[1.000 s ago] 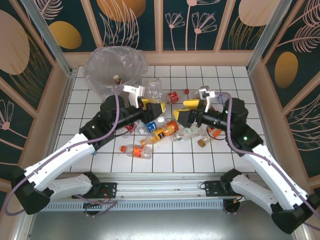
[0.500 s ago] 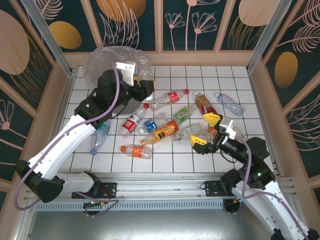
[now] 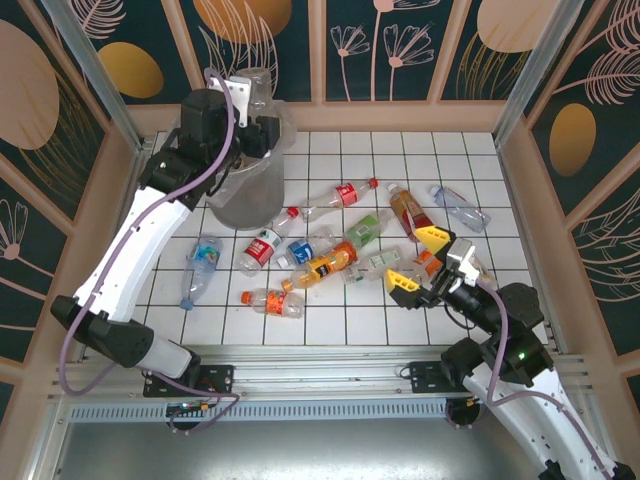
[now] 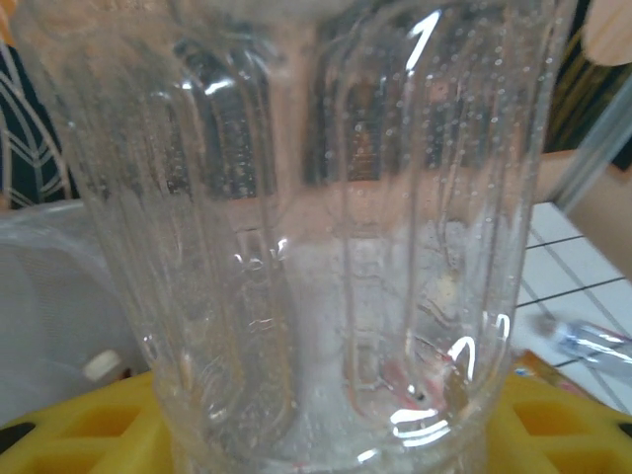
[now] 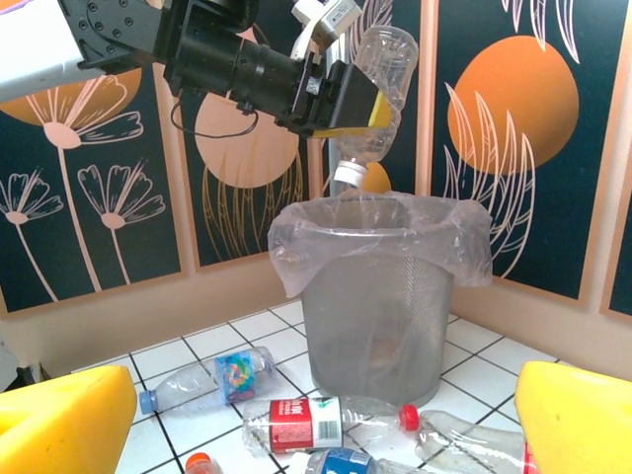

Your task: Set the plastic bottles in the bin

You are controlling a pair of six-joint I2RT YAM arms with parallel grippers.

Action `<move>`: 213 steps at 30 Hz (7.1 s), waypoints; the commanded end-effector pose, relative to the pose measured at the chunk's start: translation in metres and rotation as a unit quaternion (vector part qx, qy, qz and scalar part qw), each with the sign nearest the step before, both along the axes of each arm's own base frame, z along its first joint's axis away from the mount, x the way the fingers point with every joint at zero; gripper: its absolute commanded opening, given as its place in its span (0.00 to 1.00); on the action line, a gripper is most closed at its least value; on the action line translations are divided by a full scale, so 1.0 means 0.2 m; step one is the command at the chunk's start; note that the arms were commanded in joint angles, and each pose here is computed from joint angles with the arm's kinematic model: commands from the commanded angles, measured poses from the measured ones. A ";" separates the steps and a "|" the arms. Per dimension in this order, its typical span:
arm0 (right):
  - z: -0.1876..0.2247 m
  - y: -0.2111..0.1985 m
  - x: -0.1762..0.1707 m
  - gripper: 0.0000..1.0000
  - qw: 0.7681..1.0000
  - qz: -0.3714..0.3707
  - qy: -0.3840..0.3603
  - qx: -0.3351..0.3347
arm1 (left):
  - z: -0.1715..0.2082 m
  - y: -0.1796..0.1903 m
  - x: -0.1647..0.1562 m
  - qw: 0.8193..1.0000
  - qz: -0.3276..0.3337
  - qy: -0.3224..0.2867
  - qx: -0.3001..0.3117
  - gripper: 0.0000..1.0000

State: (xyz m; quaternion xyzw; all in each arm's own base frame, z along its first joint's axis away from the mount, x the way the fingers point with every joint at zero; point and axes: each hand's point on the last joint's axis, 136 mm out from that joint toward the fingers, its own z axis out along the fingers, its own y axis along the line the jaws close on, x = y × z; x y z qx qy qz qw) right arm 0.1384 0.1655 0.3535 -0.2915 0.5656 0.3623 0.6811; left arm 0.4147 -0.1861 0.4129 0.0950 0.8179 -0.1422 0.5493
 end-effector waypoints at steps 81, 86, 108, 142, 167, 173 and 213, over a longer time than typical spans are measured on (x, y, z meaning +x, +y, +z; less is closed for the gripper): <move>-0.34 -0.09 0.58 0.99 0.910 -0.233 0.342 0.013 | -0.36 0.34 -0.11 0.998 0.009 0.048 -0.024 0.98; -0.41 -0.07 0.57 0.99 0.891 -0.231 0.390 -0.003 | -0.37 0.27 -0.37 0.997 -0.057 0.032 -0.052 0.99; -0.54 0.01 0.43 0.99 0.871 -0.163 0.462 -0.009 | -0.55 0.24 -0.78 0.979 -0.083 0.121 -0.145 0.98; -0.72 -0.04 0.33 0.99 0.876 -0.161 0.454 -0.030 | -1.58 0.27 -1.11 0.797 0.218 0.447 -0.342 0.94; -0.78 -0.05 0.34 0.99 0.874 -0.168 0.456 -0.033 | -1.81 0.07 -1.16 0.774 0.198 0.503 -0.330 0.82; -0.79 -0.04 0.34 0.99 0.873 -0.167 0.457 -0.034 | -1.85 0.05 -1.17 0.770 0.198 0.508 -0.331 0.78; -0.46 0.17 0.19 0.99 0.941 0.026 0.336 0.010 | -1.70 0.21 -1.07 0.880 0.168 0.376 -0.234 0.51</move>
